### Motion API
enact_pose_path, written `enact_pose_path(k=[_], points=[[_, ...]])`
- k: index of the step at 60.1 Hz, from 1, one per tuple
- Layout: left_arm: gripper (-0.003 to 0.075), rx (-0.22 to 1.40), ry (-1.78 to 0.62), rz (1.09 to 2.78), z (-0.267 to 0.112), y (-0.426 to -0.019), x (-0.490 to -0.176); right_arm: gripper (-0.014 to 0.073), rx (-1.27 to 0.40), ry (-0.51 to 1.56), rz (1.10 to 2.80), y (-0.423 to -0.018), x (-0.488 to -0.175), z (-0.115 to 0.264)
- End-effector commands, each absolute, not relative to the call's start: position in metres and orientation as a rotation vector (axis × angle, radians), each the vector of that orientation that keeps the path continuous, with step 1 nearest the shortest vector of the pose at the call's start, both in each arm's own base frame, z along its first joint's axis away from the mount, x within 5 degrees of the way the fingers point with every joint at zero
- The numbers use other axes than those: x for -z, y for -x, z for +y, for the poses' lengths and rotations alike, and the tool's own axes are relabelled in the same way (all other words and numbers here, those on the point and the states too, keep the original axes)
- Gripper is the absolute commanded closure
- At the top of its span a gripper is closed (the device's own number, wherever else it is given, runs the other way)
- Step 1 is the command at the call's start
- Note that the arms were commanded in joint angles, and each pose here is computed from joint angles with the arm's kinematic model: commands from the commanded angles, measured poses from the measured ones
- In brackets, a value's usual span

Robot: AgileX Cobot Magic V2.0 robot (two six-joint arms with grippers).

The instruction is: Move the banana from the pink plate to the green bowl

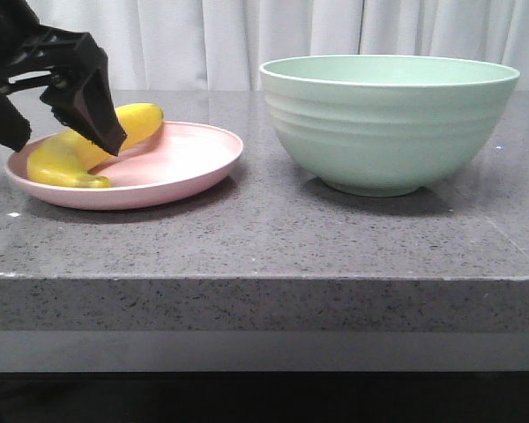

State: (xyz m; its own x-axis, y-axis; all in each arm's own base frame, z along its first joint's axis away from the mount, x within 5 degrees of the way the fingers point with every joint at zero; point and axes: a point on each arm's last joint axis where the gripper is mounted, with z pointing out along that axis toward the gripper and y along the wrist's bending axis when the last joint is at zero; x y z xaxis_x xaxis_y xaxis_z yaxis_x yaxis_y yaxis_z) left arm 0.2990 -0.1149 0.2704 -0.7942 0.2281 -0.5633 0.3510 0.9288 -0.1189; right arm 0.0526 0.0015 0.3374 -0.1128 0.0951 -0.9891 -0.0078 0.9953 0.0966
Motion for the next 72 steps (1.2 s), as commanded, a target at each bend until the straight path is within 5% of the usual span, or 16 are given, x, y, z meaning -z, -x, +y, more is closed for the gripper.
enact_pose_path(k=[1,14,38,61,72], points=[[0.0103,0.32,-0.384,2.394,-0.119,-0.303,-0.293,0.0062,-0.068,-0.058,1.587,-0.054,-0.354,0.001],[0.0291,0.319,-0.383,2.395,-0.119,-0.304,-0.292,0.0062,-0.068,-0.058,1.587,-0.054,-0.354,0.001],[0.0321,0.314,-0.383,2.422,-0.121,-0.31,-0.281,0.0062,-0.067,-0.058,1.595,-0.054,-0.353,0.001],[0.0568,0.314,-0.368,2.368,-0.121,-0.314,-0.285,0.0062,-0.067,-0.058,1.595,-0.054,-0.353,0.001],[0.0596,0.33,-0.359,2.281,-0.122,-0.315,-0.314,0.0062,-0.067,-0.058,1.595,-0.054,-0.353,0.001]])
